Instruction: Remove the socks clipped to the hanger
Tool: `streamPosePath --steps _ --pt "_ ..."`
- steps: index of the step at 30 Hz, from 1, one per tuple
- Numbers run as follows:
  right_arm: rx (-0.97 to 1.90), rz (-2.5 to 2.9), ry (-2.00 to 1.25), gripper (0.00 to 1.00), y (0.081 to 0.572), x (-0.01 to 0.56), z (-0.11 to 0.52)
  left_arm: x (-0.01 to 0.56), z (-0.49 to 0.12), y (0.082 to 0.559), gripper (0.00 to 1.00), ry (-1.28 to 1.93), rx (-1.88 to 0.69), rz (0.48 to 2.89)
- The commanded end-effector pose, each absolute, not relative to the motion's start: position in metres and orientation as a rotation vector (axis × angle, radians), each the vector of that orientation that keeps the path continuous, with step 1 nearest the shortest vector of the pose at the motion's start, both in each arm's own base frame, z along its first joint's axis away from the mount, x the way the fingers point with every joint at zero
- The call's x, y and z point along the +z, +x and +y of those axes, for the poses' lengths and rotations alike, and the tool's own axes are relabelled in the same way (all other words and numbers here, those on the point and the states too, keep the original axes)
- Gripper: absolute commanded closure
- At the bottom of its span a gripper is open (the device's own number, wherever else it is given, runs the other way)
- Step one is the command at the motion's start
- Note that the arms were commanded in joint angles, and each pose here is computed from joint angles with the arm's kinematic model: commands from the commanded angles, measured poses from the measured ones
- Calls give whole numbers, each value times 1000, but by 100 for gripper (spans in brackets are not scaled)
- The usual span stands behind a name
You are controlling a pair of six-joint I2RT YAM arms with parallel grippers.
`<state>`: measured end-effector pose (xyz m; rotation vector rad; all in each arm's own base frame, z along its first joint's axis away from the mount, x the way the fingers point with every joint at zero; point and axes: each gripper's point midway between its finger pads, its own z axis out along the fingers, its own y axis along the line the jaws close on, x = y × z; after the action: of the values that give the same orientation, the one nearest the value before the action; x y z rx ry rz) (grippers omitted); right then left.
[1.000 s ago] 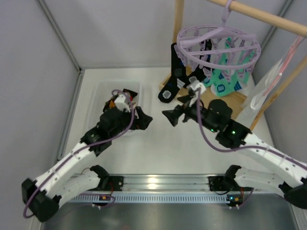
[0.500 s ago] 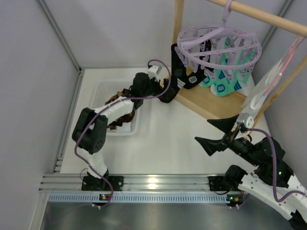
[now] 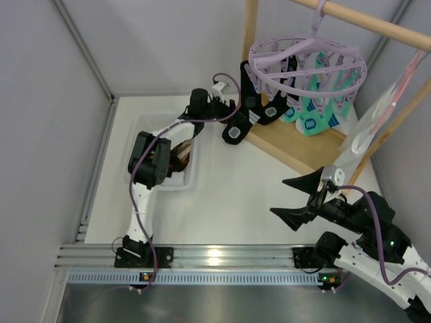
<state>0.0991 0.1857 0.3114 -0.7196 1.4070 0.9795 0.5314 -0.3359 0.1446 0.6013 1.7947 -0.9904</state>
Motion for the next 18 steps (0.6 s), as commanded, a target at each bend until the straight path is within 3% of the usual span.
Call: streamPosePath --steps 1,5,6,10,18 --pt "983 1405 -752 0 99 309 191 188 -357 527 17 726 -1087 1623" --pt "981 1399 -744 1 101 312 191 196 -366 518 54 747 -1106 1606" --pt "980 1398 -742 1 102 312 191 198 -367 518 72 742 -1088 1604" --pt "966 1389 -700 1 106 318 187 203 -364 511 100 676 -1039 1640" --pt "928 1363 -518 1 118 338 167 230 -336 464 100 444 -798 1699"
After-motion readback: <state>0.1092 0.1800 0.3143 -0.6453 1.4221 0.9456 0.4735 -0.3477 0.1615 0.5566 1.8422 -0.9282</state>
